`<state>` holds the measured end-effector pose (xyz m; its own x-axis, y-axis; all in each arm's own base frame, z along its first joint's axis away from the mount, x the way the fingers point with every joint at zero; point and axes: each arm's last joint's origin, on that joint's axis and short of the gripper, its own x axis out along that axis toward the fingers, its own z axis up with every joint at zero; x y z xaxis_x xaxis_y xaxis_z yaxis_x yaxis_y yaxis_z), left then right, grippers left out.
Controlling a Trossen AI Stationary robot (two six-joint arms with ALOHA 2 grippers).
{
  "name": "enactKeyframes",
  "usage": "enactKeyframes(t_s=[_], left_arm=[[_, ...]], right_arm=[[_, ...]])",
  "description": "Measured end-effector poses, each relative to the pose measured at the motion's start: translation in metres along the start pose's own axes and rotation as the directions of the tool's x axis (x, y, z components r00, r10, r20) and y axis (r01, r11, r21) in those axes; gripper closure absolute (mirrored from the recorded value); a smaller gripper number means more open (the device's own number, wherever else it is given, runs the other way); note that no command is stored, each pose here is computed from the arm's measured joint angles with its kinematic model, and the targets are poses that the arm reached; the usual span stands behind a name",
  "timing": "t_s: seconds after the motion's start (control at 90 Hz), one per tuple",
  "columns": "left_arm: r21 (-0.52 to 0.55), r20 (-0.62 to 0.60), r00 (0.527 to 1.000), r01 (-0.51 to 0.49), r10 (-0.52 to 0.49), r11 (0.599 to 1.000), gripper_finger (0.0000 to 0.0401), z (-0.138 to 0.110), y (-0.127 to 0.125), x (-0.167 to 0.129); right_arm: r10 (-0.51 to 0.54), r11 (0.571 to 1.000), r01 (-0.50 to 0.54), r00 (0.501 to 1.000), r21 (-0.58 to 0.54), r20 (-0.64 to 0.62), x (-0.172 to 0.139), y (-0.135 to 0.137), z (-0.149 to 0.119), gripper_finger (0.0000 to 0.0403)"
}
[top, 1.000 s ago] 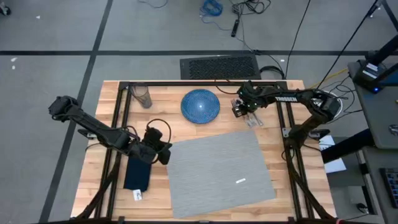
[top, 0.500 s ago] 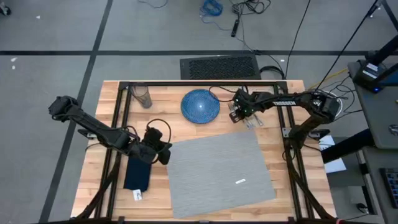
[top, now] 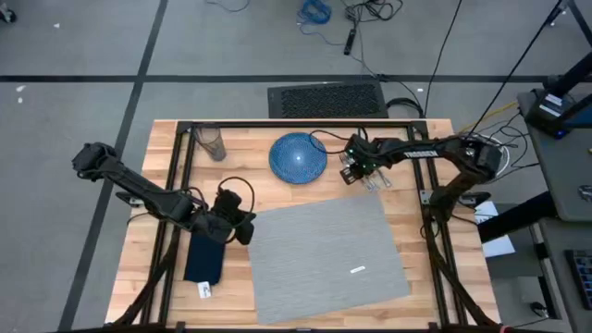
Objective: Set table place
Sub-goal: Put the silver fork on the blue table napkin
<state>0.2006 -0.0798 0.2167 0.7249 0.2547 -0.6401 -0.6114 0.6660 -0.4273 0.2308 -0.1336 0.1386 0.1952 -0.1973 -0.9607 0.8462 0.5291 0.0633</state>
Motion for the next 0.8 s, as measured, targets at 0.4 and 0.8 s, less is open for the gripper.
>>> enactKeyframes(t_s=[0.4,0.8], left_arm=[[0.002,-0.033,0.999,0.012,-0.012,1.000,0.0401,-0.001,0.000,0.000],[-0.011,-0.030,0.985,0.172,-0.172,0.985,0.0401,0.009,-0.010,-0.011]], right_arm=[[0.018,1.000,-0.017,0.999,0.011,-0.030,0.006,0.001,-0.002,0.0391],[0.150,0.989,-0.150,0.985,-0.004,0.087,-0.043,0.018,-0.013,0.0401]])
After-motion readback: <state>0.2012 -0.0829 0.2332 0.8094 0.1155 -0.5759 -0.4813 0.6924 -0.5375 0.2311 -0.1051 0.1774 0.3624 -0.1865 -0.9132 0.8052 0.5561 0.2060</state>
